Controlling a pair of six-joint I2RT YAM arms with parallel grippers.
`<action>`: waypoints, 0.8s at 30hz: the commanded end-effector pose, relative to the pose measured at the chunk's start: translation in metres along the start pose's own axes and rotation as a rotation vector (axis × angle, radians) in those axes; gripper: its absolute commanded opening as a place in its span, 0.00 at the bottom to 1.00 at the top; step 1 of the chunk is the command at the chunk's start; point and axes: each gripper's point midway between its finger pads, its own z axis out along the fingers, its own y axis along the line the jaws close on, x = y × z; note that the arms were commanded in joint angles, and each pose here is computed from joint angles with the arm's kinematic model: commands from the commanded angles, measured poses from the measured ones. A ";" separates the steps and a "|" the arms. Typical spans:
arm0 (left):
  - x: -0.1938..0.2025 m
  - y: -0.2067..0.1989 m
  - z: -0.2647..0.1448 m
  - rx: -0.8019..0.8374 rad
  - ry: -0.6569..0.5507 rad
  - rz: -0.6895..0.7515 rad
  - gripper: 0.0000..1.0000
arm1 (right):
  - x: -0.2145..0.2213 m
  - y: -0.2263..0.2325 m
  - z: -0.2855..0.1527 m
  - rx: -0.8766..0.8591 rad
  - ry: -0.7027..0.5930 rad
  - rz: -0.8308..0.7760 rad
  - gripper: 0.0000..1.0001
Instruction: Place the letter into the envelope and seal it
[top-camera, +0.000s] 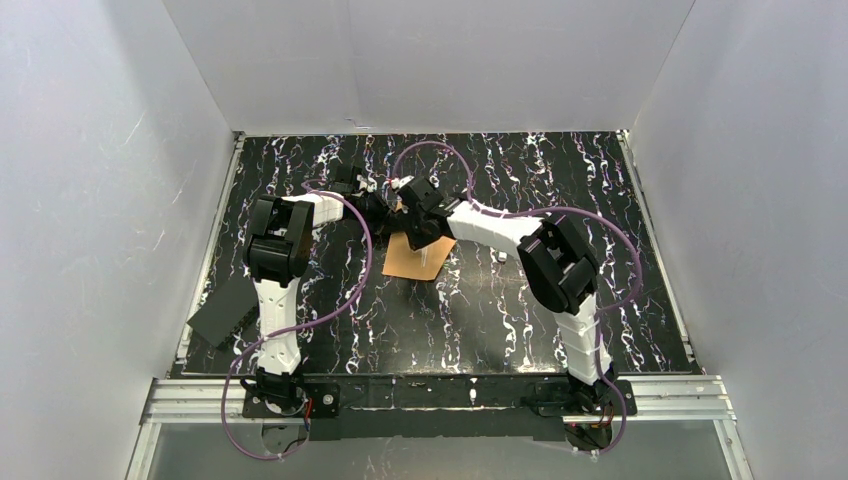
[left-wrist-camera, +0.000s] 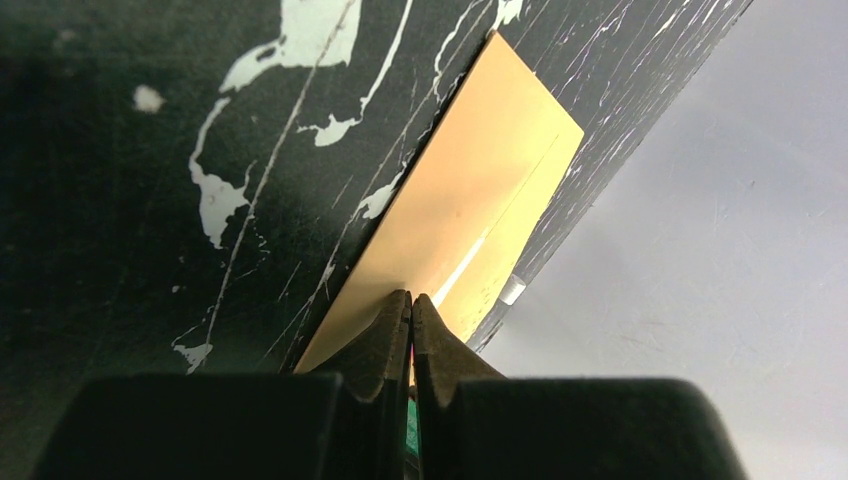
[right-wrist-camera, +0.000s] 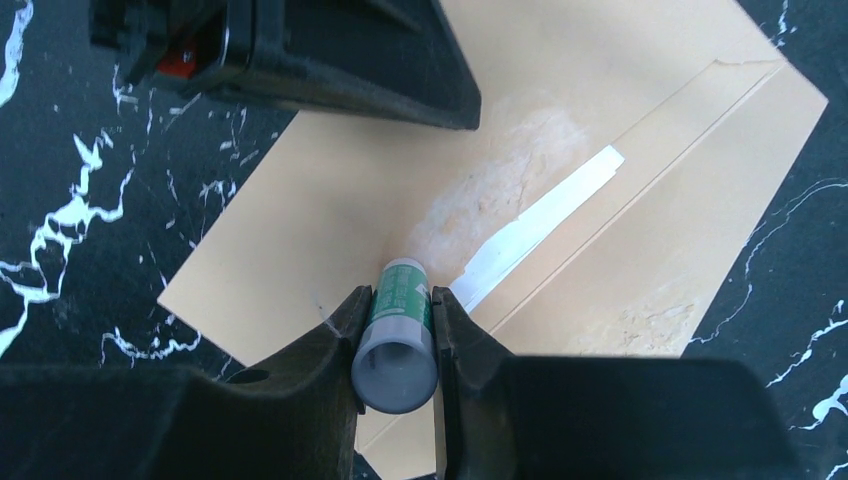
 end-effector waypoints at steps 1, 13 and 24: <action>-0.009 0.049 0.014 -0.146 -0.042 -0.034 0.00 | 0.048 -0.040 0.029 0.160 0.177 0.023 0.01; -0.009 0.048 0.014 -0.148 -0.037 -0.034 0.00 | 0.024 -0.062 0.035 0.192 0.152 0.031 0.01; -0.009 0.053 0.017 -0.149 -0.050 -0.059 0.00 | 0.059 0.001 0.012 0.017 0.214 0.003 0.01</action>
